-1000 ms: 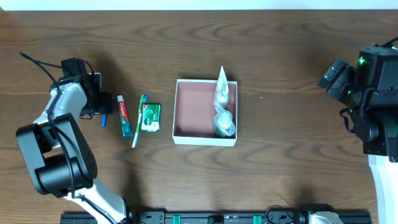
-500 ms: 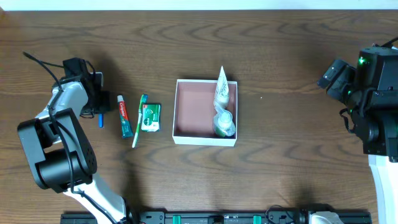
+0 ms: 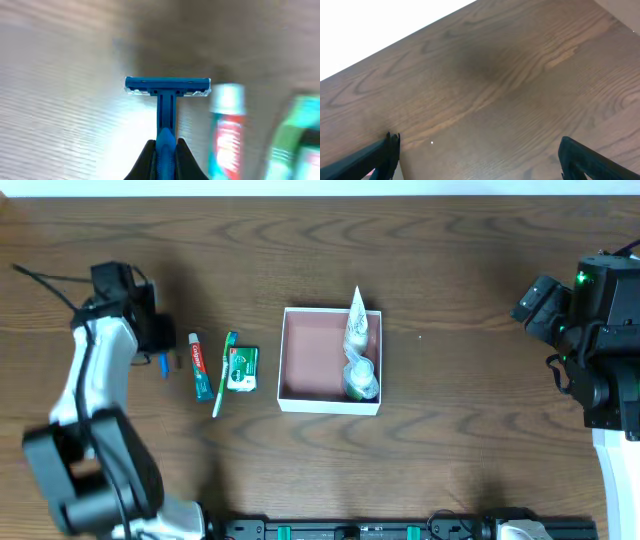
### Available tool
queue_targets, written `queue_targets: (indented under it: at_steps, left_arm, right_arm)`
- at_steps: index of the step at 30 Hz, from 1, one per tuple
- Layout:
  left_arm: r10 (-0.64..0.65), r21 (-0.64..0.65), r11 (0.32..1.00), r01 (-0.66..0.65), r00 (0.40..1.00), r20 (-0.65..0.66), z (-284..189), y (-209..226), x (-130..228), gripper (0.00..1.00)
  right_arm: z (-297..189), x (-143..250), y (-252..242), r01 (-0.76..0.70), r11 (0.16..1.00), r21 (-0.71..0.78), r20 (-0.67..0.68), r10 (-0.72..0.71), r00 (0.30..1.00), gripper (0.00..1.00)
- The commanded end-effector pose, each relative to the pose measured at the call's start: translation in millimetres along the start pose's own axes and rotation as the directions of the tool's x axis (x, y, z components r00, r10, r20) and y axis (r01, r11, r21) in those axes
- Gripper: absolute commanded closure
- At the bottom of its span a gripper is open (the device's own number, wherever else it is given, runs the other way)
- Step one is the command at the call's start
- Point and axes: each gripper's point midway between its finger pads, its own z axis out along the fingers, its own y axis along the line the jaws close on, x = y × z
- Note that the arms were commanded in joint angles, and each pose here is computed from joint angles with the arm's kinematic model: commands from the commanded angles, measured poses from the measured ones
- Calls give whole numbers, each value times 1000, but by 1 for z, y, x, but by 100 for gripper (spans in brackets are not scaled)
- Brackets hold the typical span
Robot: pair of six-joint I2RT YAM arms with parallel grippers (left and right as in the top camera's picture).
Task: Pack container
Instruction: 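Carry the razor into the box and release it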
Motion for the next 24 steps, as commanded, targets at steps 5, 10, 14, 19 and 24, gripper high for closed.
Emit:
queue_targets:
  at_steps: [5, 10, 14, 19, 24]
  left_arm:
    - [62, 251, 960, -124, 969, 240, -102, -115, -17, 94]
    - [181, 327, 907, -265, 947, 266, -123, -182, 7, 94]
    - [195, 383, 888, -254, 963, 185, -112, -222, 33, 94]
    - [262, 391, 879, -272, 962, 79, -80, -253, 61, 94]
    - [291, 281, 920, -274, 956, -20, -35, -255, 79, 94]
  right_arm:
    - [0, -2, -2, -23, 1000, 7, 6, 23, 1000, 1]
    - [0, -2, -2, -23, 1000, 7, 5, 23, 1000, 1]
    - [0, -2, -2, -23, 1000, 7, 6, 23, 1000, 1]
    - [0, -2, -2, -23, 1000, 7, 6, 23, 1000, 1]
    - [0, -2, -2, -23, 1000, 7, 6, 23, 1000, 1]
